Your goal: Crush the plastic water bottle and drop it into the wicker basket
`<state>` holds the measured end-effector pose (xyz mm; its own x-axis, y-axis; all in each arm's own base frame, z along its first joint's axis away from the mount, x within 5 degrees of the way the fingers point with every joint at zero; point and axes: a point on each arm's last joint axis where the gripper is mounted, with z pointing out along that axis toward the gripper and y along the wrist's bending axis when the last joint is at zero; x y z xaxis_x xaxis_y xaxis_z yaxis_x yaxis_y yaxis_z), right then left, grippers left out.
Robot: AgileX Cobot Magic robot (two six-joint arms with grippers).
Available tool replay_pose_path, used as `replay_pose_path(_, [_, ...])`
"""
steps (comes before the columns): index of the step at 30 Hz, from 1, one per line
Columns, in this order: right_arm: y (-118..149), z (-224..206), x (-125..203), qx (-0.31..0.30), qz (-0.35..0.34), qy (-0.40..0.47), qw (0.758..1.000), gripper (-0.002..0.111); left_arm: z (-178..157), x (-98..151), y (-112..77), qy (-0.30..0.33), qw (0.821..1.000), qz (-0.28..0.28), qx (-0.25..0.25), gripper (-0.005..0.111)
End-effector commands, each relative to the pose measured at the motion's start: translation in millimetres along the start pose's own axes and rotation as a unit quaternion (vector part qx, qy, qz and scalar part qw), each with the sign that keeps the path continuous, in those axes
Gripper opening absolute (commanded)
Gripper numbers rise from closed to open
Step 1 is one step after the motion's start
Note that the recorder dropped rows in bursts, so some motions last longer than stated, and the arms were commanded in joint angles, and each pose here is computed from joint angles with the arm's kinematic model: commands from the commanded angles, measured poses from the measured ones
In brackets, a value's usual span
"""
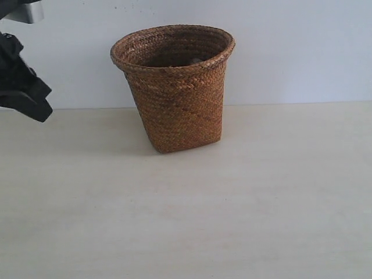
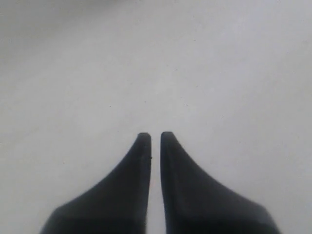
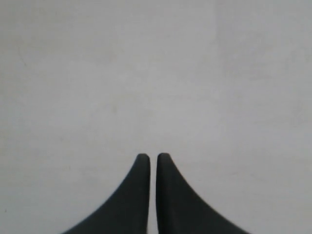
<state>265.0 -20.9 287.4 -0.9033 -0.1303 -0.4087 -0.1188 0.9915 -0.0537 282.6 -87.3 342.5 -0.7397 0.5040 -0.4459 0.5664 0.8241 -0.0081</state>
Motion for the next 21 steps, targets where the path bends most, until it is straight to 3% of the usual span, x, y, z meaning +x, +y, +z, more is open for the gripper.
replay_pose_path(1, [2.3,-29.7,11.8,0.026,0.01,-0.122,0.992,0.0,-14.6,19.5,-5.7,-0.064,0.997,-0.008,-0.037,0.004])
replay_pose_path(13, [18.7,-83.7,75.2,0.069,0.009,-0.338,0.939,0.0,-34.3,86.7,-26.5,-0.233,0.967,-0.015,-0.103,0.004])
replay_pose_path(21, [26.4,-93.4,113.6,0.093,0.008,-0.438,0.894,0.0,-30.6,126.6,-36.8,-0.315,0.94,-0.062,-0.115,0.004])
